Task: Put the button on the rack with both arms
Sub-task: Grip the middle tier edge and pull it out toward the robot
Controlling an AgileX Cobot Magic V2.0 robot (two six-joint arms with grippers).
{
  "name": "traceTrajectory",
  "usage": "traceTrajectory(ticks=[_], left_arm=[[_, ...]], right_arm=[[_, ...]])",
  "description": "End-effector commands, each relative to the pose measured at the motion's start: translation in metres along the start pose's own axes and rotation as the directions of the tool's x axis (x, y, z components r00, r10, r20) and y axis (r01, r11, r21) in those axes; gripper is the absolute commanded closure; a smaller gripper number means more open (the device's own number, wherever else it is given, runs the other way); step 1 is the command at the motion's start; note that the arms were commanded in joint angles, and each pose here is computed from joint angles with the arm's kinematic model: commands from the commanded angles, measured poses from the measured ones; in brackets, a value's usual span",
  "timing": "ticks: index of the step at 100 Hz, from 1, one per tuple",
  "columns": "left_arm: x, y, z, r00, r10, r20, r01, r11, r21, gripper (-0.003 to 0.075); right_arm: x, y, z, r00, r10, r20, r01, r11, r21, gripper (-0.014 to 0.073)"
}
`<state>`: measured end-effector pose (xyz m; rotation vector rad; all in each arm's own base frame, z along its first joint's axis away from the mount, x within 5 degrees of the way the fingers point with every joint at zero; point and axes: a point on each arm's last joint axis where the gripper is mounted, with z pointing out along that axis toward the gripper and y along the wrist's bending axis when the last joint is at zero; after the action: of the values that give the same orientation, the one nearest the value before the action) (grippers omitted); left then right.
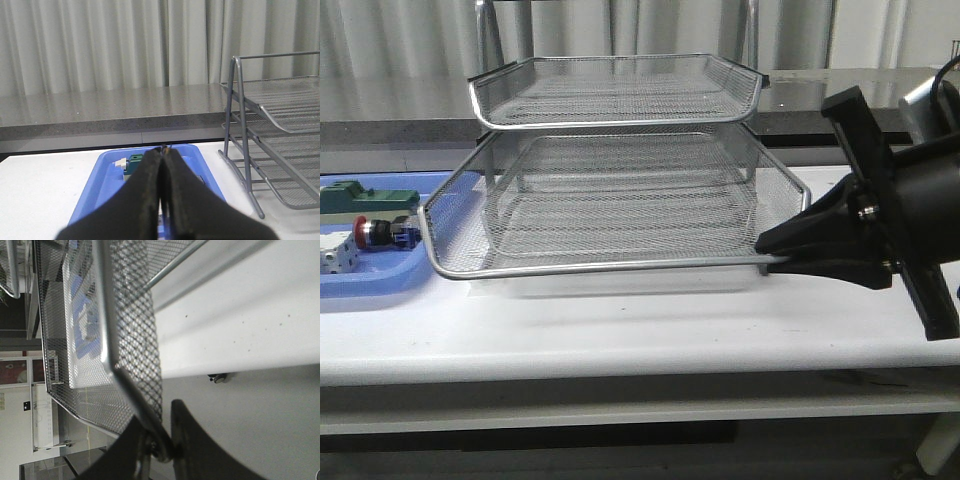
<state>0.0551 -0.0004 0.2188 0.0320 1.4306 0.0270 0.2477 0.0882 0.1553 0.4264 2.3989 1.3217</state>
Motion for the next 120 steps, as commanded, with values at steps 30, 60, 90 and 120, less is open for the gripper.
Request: traceTrajectory(ticks=[30, 60, 90, 120], left_arm=[[0.0101, -0.0008, -0.0022, 0.998, -0.017, 0.054, 0.017, 1.0, 0.004, 0.0741], [0.0101, -0.0008, -0.0022, 0.998, -0.017, 0.054, 0.017, 1.0, 0.004, 0.0741], [0.0101, -0.0008, -0.0022, 0.998, -0.017, 0.054, 0.017, 1.0, 0.004, 0.0741], [0.0101, -0.0008, -0.0022, 0.998, -0.017, 0.054, 0.017, 1.0, 0.004, 0.0741]], right_arm=[[0.0029, 0.0127, -0.0101, 0.995, -0.098, 0.009, 0.099, 0.995, -0.02, 0.0452], [0.002, 0.0171, -0.0104, 0.991, -0.134, 0.026, 0.135, 0.989, -0.066, 0.0118], [0.0024, 0.0177, -0.0104, 0.99, -0.136, 0.022, 0.138, 0.988, -0.073, 0.0118], [0.008, 0.0187, -0.0133, 0.982, -0.185, -0.029, 0.184, 0.981, -0.058, 0.0118]])
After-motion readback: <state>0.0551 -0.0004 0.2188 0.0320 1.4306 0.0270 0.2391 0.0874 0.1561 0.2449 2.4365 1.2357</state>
